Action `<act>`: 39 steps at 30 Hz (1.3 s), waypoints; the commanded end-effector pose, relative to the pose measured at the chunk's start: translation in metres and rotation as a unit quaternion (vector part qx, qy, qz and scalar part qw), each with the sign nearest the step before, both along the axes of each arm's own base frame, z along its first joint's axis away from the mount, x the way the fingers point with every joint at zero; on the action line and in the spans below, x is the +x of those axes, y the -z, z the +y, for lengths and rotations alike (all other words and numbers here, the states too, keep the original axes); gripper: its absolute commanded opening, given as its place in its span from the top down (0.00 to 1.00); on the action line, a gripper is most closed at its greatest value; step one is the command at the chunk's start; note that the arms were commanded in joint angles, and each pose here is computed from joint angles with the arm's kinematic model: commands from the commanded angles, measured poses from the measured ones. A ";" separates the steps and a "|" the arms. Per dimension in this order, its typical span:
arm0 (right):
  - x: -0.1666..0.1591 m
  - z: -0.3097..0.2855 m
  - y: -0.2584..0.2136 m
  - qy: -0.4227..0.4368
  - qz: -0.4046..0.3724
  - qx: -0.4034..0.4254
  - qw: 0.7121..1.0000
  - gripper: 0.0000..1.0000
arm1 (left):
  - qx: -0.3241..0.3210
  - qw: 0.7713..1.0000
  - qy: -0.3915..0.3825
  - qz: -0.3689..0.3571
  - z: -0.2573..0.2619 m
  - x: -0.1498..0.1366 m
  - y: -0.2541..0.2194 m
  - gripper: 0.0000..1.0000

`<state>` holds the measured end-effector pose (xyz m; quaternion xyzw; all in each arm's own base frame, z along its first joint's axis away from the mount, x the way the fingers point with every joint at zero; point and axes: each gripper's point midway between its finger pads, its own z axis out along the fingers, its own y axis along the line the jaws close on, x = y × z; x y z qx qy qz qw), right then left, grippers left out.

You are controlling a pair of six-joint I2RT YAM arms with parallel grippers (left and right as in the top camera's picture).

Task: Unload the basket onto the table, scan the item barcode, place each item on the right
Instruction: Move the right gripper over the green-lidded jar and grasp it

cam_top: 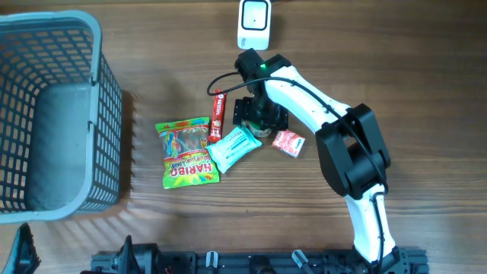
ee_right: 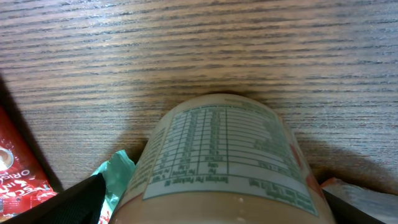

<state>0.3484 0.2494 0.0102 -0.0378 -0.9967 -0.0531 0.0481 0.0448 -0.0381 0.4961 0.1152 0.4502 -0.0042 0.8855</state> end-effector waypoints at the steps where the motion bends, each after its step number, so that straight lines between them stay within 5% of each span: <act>1: -0.004 -0.003 0.017 0.011 0.022 -0.010 1.000 0.08 | -0.005 1.000 -0.001 -0.003 0.001 -0.002 0.001 0.00; 11: 0.015 -0.015 0.005 0.118 0.050 0.032 0.991 0.01 | -0.005 1.000 -0.001 0.011 0.001 0.008 0.009 0.00; 15: 0.013 -0.006 0.005 0.135 0.049 0.032 0.989 0.13 | -0.005 1.000 -0.001 0.013 0.001 0.011 0.011 0.00; 19: 0.011 0.003 0.005 0.042 0.027 0.042 0.998 0.32 | -0.005 1.000 -0.001 0.012 0.001 0.011 0.011 0.00; 25: -0.006 -0.051 0.006 -0.067 0.038 -0.084 0.993 0.40 | -0.005 1.000 -0.001 0.012 0.001 0.011 0.011 0.00; 28: -0.007 -0.065 0.002 -0.115 0.039 -0.117 0.986 0.33 | -0.005 1.000 -0.001 0.012 0.001 0.011 0.011 0.00; 31: -0.003 -0.066 -0.010 -0.100 0.034 -0.126 0.986 0.05 | -0.005 1.000 -0.001 0.012 0.001 0.011 0.011 0.00; 36: 0.006 -0.044 -0.030 -0.009 0.026 -0.087 0.996 0.03 | -0.005 1.000 -0.001 0.012 0.001 0.011 0.011 0.00; 39: -0.008 -0.041 -0.033 0.120 0.062 -0.090 0.987 0.03 | -0.005 1.000 -0.001 0.012 0.001 0.011 0.011 0.00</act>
